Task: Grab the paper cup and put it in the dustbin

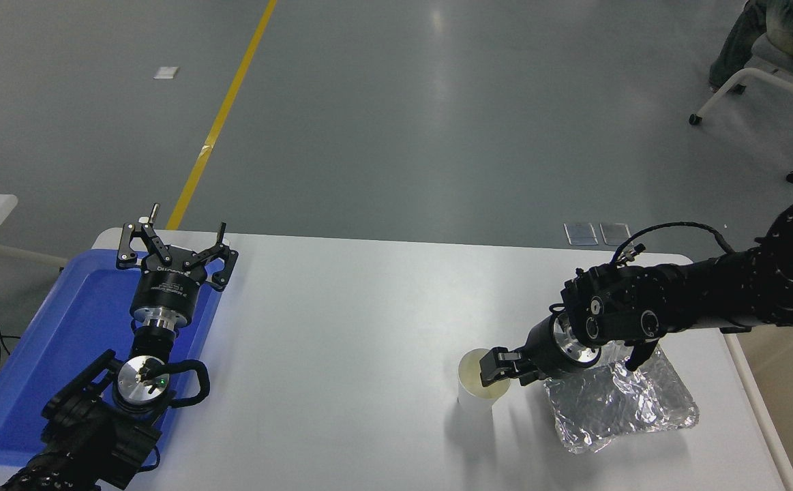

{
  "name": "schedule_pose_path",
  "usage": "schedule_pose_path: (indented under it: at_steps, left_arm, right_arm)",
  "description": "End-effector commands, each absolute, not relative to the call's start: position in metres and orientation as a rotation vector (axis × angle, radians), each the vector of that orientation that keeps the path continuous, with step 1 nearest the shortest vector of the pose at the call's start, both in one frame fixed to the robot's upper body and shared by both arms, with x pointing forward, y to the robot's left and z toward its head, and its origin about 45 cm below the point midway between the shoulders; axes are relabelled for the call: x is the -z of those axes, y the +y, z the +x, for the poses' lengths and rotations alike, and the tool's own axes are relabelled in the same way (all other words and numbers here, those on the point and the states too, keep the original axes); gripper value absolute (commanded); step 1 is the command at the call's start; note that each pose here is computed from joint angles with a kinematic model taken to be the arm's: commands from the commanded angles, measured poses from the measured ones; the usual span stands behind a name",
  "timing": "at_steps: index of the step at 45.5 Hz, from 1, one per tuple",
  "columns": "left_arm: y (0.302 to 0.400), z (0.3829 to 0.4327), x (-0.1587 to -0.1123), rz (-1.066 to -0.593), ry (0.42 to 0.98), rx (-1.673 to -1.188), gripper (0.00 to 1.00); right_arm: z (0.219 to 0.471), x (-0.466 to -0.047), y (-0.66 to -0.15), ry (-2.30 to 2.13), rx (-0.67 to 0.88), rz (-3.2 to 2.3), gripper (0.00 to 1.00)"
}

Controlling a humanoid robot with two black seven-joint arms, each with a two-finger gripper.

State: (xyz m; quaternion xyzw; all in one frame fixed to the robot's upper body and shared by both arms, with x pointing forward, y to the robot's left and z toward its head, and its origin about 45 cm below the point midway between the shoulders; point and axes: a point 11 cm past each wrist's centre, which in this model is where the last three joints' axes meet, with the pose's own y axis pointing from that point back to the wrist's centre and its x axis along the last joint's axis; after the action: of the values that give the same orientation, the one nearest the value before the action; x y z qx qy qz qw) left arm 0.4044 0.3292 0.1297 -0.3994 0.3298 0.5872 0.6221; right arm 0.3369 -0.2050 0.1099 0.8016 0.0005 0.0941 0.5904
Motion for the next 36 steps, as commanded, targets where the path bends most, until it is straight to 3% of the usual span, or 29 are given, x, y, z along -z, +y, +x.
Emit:
schedule_pose_path:
  at_steps: [1, 27, 36]
  left_arm:
    - [0.3292, 0.4046, -0.1298, -0.917, 0.758, -1.349, 1.00]
    - [0.3292, 0.4041, -0.1293, -0.916, 0.758, -1.349, 1.00]
    - [0.3295, 0.4042, -0.1295, -0.917, 0.757, -1.349, 1.00]
  right_arm:
    - [0.337, -0.108, -0.204, -0.001, -0.228, 1.864, 0.00]
    - [0.344, -0.120, -0.208, -0.006, -0.254, 1.846, 0.00]
    - [0.350, -0.156, -0.224, -0.013, -0.269, 1.807, 0.00]
